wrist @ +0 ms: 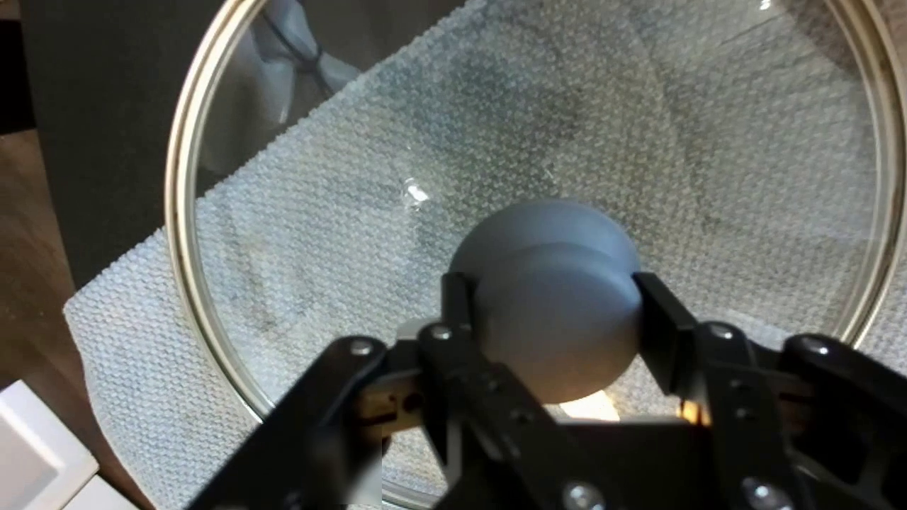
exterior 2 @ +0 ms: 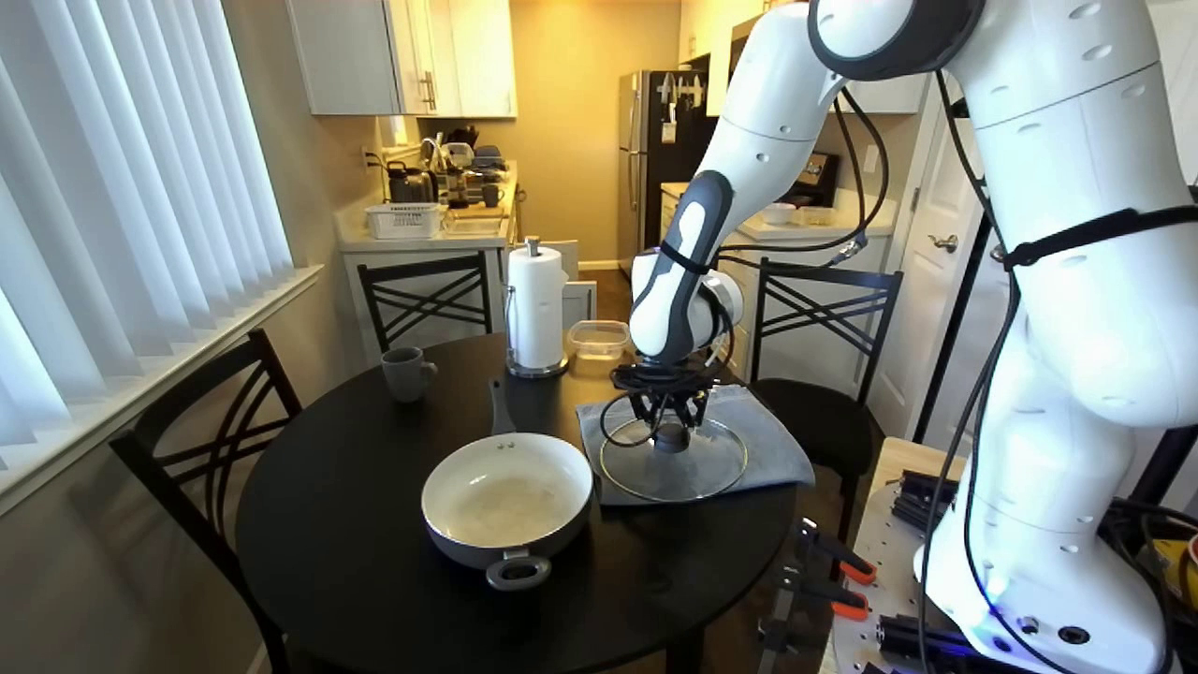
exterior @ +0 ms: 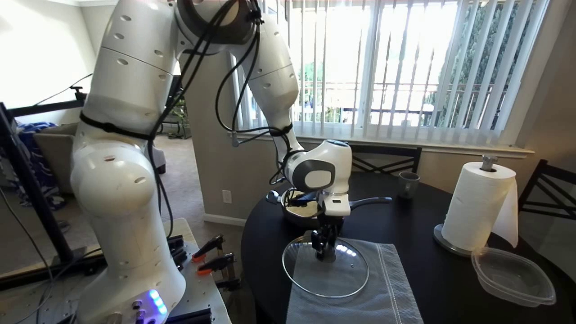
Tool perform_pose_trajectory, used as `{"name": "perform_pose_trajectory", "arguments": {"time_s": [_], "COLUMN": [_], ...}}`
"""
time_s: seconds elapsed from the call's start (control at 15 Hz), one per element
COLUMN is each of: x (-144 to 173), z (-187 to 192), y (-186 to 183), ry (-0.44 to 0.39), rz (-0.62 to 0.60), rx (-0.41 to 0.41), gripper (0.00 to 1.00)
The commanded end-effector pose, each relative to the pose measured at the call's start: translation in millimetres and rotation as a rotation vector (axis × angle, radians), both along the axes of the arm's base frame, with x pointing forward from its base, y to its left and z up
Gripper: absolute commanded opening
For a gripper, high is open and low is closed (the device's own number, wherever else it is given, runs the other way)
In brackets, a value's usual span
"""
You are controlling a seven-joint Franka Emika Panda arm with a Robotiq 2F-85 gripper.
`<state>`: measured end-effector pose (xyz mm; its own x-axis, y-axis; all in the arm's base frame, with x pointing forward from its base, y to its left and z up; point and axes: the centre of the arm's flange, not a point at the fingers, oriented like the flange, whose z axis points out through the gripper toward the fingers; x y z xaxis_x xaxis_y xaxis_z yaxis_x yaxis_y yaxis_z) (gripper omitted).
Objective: Remove the lid from the pot
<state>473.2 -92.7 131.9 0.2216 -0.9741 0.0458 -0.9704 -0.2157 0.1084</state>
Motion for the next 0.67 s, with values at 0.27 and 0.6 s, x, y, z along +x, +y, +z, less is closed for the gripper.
{"name": "perform_pose_trajectory", "arguments": {"time_s": [0.27, 0.6], "x": [6.5, 11.8], "z": [13.8, 47.9], "y": [14.2, 37.6], "ry": [-0.04, -0.07], "rz": [-0.042, 0.003], "rx": [-0.039, -0.062], "gripper": [0.99, 1.0]}}
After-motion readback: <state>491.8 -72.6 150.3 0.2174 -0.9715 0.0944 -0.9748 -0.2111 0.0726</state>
